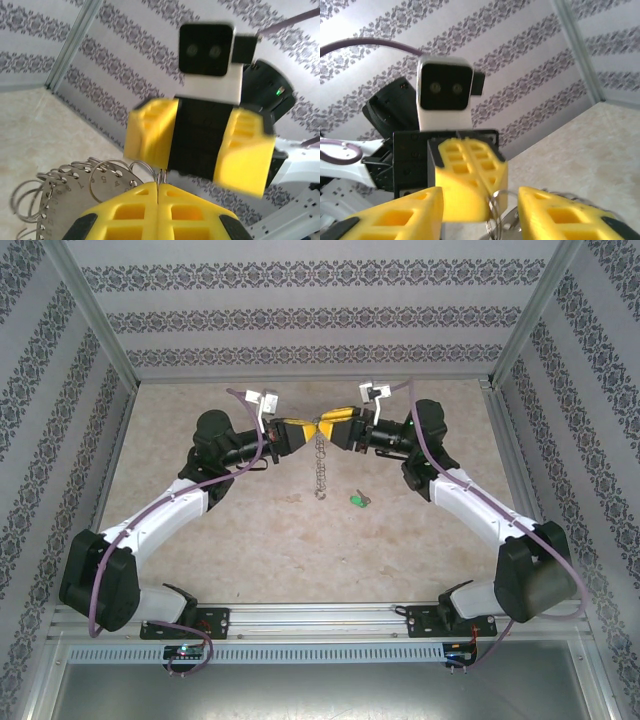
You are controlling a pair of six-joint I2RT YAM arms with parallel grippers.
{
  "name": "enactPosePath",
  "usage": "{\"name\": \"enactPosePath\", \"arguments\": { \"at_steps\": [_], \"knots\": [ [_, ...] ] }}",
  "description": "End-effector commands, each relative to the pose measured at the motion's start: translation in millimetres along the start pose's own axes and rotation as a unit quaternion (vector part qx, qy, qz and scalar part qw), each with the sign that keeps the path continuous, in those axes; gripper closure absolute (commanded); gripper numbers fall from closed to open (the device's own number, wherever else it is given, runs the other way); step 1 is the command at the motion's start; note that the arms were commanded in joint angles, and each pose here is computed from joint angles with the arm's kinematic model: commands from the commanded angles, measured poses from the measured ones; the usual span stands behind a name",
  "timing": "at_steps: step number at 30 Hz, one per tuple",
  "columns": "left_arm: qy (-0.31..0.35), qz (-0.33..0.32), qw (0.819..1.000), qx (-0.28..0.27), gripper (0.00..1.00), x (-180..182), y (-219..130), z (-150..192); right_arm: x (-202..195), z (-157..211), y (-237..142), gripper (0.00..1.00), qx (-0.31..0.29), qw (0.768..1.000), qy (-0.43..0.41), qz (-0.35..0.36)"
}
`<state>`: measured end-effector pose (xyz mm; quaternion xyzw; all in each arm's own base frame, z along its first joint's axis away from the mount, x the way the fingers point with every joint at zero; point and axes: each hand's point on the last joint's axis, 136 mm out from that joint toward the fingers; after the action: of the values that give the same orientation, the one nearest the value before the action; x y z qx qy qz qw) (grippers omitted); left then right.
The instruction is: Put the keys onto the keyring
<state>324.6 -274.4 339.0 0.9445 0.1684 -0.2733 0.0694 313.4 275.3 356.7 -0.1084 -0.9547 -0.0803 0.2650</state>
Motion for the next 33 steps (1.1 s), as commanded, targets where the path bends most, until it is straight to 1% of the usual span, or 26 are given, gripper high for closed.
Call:
{"name": "enactPosePath", "arguments": {
  "at_steps": [1,6,9,13,16,19,22,26,33],
  "knots": [
    [0.055,-0.005,0.998,0.038,1.0,-15,-2,-1,4,-11,-18,0.5,-0.02,0.999,-0.015,0.02],
    [0.089,-0.042,0.989,0.112,1.0,-4,-7,18,-10,11,-27,0.48,0.023,0.998,-0.012,0.056],
    [0.106,-0.047,0.98,0.16,1.0,-2,-10,31,-17,27,-28,0.48,0.05,0.997,-0.009,0.053],
    [0.119,-0.036,0.97,0.21,1.0,-5,-13,44,-15,43,-25,0.51,0.081,0.997,-0.002,0.011],
    [0.122,-0.025,0.965,0.233,1.0,-7,-14,49,-14,51,-22,0.51,0.098,0.995,0.004,-0.012],
    [0.124,-0.012,0.963,0.238,1.0,-11,-13,49,-14,59,-18,0.52,0.11,0.993,0.011,-0.028],
    [0.123,-0.002,0.964,0.238,1.0,-13,-11,49,-13,64,-16,0.57,0.117,0.992,0.016,-0.037],
    [0.12,0.004,0.964,0.237,1.0,-13,-8,49,-11,71,-16,0.62,0.125,0.991,0.022,-0.044],
    [0.121,0.01,0.964,0.235,1.0,-15,-6,49,-3,82,-18,0.65,0.134,0.989,0.028,-0.053]
  ]
}}
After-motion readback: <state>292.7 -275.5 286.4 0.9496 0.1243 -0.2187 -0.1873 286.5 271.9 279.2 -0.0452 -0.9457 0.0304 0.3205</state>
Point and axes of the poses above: each hand's point on the last joint's axis, 136 mm out from that joint toward the fingers, its own y axis out along the fingers, its own x axis along the line the jaws close on, z = x × y, and after that the axes turned 1 degree about y, right-handed
